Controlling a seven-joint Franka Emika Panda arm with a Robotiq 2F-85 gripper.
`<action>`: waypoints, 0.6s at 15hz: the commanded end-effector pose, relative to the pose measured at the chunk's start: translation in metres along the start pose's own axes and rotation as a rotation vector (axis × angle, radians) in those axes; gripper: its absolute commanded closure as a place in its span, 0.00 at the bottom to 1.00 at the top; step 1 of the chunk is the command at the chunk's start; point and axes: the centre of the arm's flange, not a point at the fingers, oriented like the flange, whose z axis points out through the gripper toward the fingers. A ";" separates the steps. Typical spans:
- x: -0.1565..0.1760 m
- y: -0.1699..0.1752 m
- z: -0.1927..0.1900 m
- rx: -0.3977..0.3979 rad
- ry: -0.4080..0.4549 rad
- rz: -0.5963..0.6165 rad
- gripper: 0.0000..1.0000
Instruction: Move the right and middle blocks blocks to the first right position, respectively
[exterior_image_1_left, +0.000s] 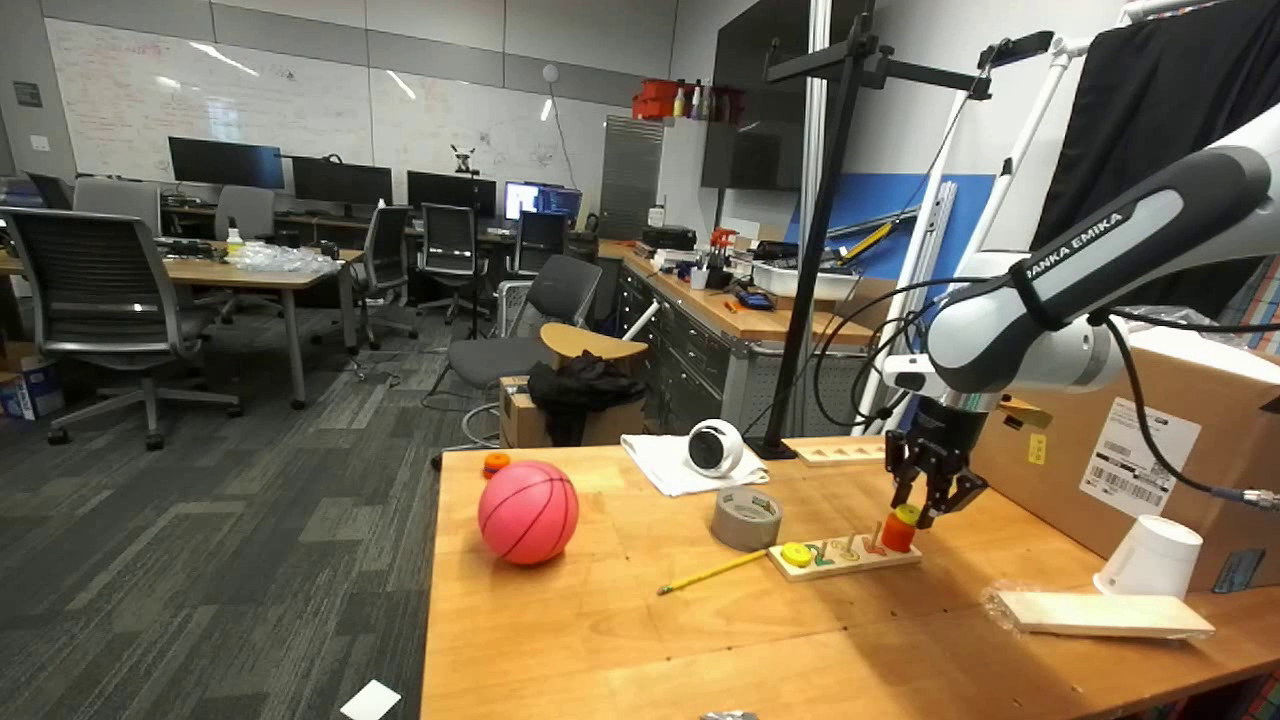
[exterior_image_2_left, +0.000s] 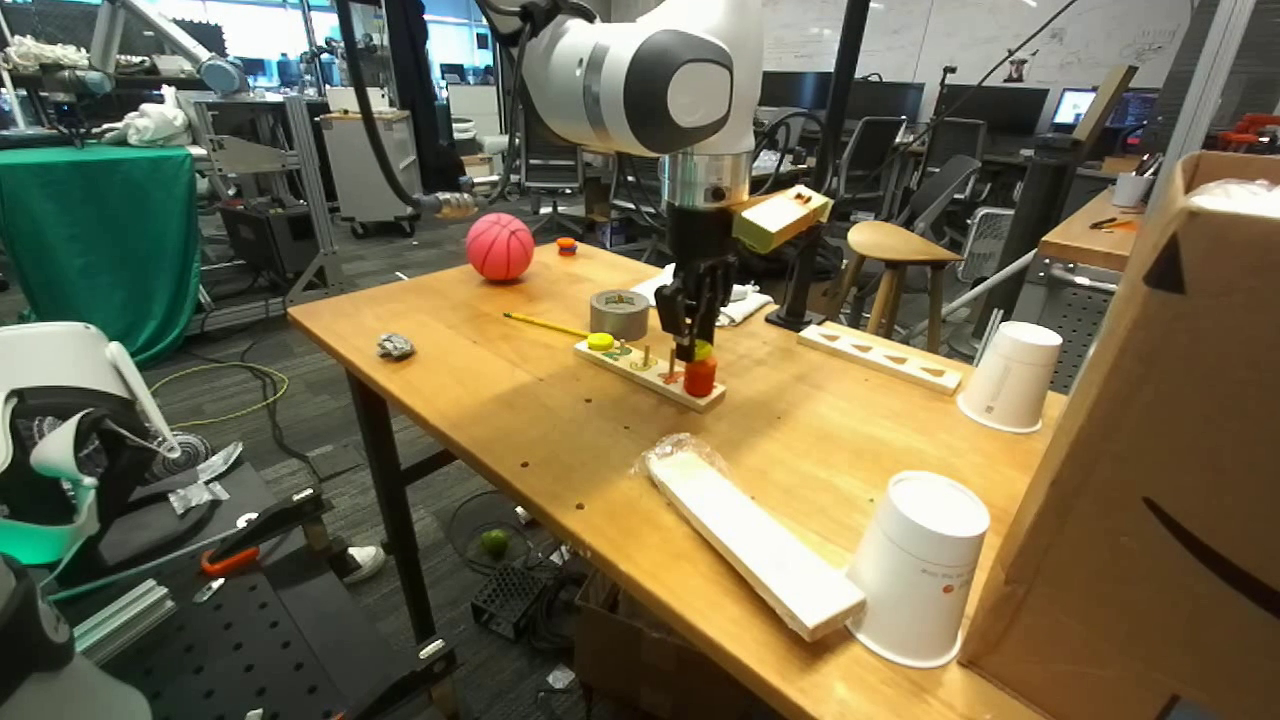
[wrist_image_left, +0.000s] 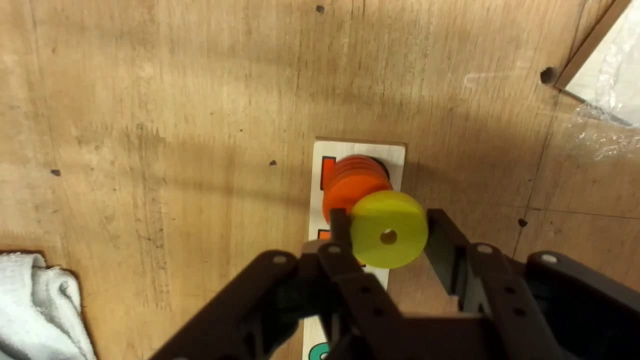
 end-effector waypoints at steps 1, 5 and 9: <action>-0.002 0.001 -0.003 -0.012 -0.010 -0.010 0.83; -0.001 0.003 0.001 -0.008 -0.009 -0.013 0.83; 0.000 0.008 0.003 -0.005 -0.008 -0.017 0.83</action>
